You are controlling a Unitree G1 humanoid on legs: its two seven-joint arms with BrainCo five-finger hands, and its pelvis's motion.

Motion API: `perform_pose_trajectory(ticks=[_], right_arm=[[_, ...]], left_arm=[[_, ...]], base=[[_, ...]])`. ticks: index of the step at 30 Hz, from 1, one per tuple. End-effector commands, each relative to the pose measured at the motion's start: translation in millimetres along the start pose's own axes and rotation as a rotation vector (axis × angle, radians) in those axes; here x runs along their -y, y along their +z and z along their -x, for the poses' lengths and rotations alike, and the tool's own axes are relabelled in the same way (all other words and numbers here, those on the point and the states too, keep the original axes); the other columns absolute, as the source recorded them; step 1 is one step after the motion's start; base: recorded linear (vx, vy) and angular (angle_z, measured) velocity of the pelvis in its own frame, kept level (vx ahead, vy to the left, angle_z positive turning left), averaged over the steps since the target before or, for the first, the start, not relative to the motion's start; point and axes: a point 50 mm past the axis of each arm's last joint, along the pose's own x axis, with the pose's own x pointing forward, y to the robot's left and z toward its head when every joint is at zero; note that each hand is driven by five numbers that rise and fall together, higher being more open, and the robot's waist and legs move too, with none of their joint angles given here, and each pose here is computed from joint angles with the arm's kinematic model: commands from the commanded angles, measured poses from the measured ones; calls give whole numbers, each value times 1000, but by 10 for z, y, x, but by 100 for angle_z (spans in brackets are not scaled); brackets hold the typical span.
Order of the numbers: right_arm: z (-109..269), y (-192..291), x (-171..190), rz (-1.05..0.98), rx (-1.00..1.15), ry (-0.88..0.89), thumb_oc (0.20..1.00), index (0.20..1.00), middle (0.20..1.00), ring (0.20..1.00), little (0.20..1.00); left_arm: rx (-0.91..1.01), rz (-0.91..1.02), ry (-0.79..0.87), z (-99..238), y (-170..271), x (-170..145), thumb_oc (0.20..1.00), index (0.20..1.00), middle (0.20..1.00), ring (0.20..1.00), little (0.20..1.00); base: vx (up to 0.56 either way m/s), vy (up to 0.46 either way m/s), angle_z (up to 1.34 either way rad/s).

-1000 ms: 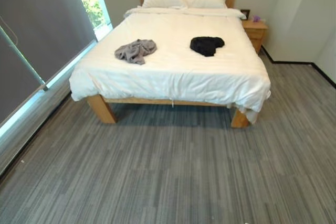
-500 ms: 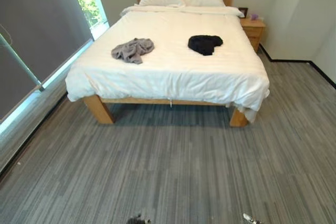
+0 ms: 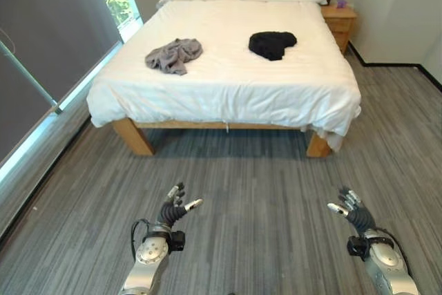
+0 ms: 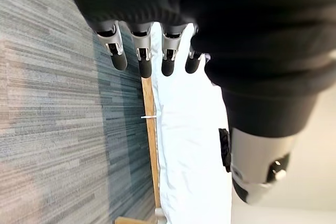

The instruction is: Pick up bed clothes into laundry basket.

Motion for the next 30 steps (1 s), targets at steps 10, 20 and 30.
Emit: perform_pose_trajectory(ticks=[10,20,30], right_arm=[[-88,200,-114,-44,130,8,1000,1000,1000,1000,1000],[-149,485,-204,-34,243,32,1000,1000,1000,1000,1000],[-66,364,-87,-78,208,-11,1000,1000,1000,1000,1000]], left_arm=[[88,133,104,-105,166,-94,1000,1000,1000,1000,1000],[175,93,98,-213,435,-98,1000,1000,1000,1000,1000],[158,64,108,-236,408,-163,1000,1000,1000,1000,1000]], base=[[39,31,-3],[57,157,-8],[344,-37,26]])
